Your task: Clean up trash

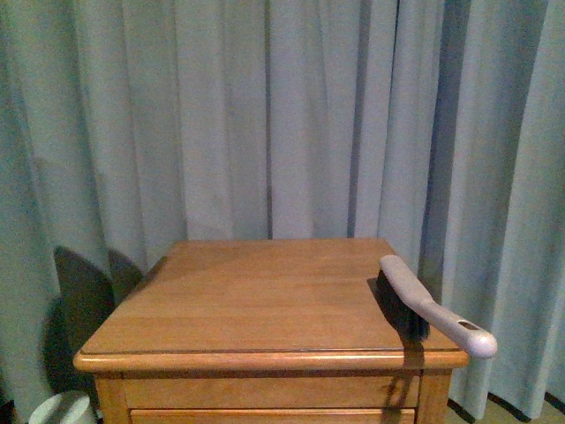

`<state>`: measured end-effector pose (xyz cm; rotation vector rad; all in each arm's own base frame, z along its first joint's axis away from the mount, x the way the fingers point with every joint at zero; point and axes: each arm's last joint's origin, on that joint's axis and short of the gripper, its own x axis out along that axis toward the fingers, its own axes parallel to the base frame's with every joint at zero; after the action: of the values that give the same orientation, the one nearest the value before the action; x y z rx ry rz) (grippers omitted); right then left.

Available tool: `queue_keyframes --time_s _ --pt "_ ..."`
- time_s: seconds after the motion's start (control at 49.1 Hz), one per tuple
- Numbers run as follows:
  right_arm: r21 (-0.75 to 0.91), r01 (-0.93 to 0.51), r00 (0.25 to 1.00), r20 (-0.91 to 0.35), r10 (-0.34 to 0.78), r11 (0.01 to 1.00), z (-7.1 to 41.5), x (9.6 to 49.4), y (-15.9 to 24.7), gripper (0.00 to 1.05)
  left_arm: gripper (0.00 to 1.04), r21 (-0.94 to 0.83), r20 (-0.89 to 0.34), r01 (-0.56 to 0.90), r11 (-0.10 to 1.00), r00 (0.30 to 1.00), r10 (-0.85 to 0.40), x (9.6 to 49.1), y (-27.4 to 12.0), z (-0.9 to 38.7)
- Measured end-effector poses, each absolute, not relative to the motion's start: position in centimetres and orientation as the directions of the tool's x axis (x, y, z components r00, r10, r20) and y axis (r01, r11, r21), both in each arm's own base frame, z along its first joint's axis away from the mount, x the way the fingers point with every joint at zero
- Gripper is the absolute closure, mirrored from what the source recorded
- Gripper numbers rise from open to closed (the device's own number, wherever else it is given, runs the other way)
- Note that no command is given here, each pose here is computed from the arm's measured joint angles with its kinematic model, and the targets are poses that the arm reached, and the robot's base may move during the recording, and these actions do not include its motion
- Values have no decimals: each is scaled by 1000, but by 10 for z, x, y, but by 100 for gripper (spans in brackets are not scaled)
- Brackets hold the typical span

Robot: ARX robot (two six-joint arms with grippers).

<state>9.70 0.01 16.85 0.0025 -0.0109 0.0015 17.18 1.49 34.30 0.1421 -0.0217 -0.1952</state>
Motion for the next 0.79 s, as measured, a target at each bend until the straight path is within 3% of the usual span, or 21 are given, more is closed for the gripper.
queue_keyframes --time_s 0.427,0.488,0.57,0.631,0.793 --pt "2 -2 1000 10 2 1000 168 97 0 7 77 110 0 194 975 981 -195 169 18 339" --pt "19 86 995 -62 -84 996 166 98 1 7 77 108 0 194 975 981 -195 169 18 339" --pt "19 288 940 -198 -279 957 166 102 2 7 77 107 0 194 975 981 -195 169 18 339" --pt "11 367 900 -254 -353 930 168 108 1 7 77 107 1 192 976 981 -193 169 18 339" --pt "90 334 916 -265 -301 938 199 139 7 7 77 107 1 195 975 980 -197 169 18 339"
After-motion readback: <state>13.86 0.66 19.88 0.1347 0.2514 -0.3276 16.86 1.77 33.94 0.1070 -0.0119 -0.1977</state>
